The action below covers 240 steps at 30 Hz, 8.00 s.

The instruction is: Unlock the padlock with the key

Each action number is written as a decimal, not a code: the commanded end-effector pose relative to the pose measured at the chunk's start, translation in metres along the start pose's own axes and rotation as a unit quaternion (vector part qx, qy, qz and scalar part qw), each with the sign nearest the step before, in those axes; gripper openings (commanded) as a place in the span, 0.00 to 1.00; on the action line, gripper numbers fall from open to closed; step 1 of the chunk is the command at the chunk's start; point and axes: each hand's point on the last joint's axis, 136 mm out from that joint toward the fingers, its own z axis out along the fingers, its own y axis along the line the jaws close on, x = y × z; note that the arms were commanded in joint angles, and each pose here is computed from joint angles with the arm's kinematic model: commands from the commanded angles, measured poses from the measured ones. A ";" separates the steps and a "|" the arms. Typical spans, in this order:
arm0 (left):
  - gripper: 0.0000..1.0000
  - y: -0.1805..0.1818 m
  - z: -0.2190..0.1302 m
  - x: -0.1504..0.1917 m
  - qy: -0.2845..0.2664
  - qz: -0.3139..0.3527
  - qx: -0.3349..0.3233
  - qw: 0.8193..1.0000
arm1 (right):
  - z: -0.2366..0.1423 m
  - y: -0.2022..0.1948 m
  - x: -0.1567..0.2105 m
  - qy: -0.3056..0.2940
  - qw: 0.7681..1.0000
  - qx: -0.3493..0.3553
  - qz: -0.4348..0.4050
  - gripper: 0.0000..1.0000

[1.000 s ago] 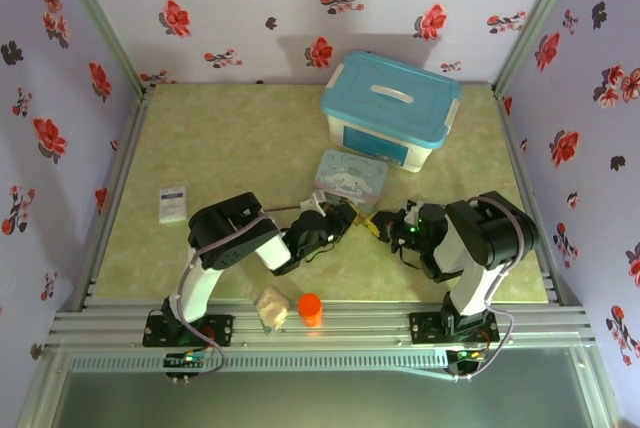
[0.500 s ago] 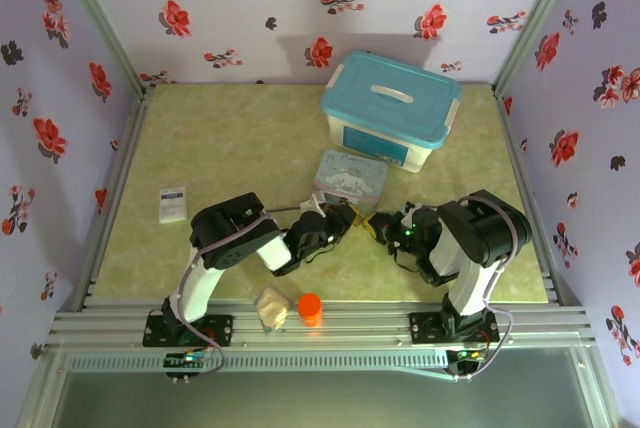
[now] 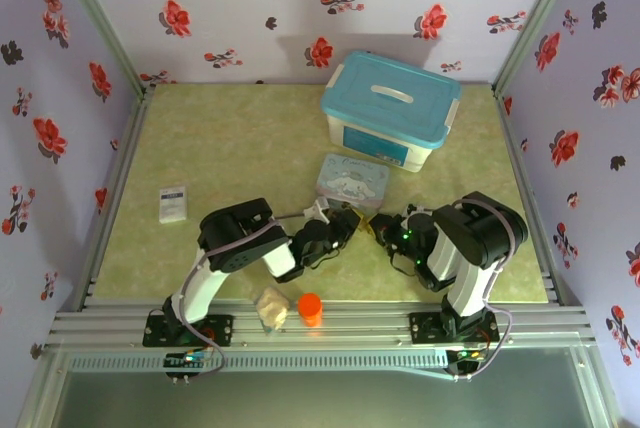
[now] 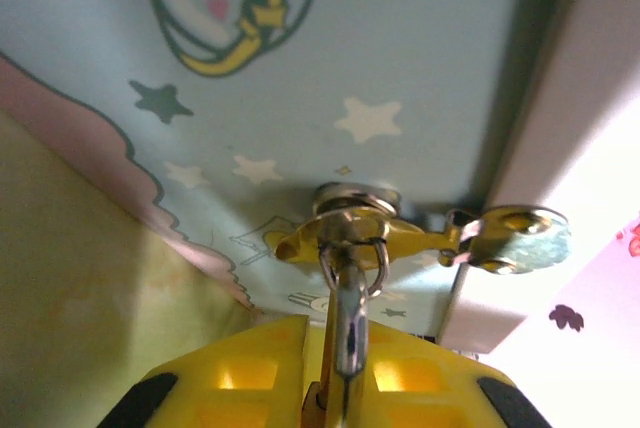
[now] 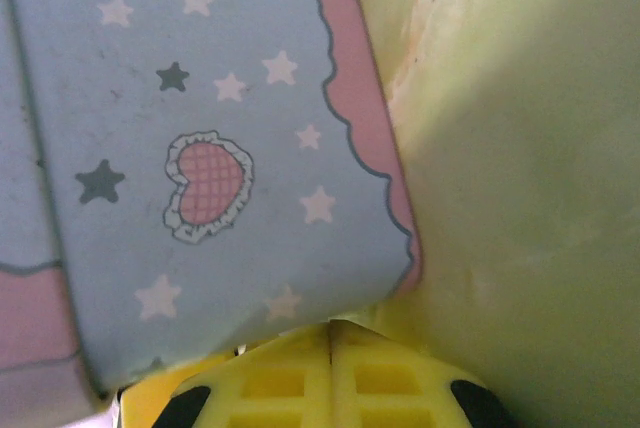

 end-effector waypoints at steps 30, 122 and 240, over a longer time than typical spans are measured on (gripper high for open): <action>0.00 -0.009 -0.009 -0.023 0.032 -0.008 -0.007 0.999 | -0.052 0.007 0.027 0.074 0.960 0.159 -0.217 0.02; 0.00 -0.065 -0.012 -0.018 0.060 -0.031 0.055 0.996 | -0.035 0.053 0.033 0.051 0.993 -0.012 -0.105 0.17; 0.17 0.065 -0.055 -0.028 0.137 0.127 -0.242 0.952 | -0.028 0.026 -0.004 -0.040 0.859 0.269 -0.434 0.46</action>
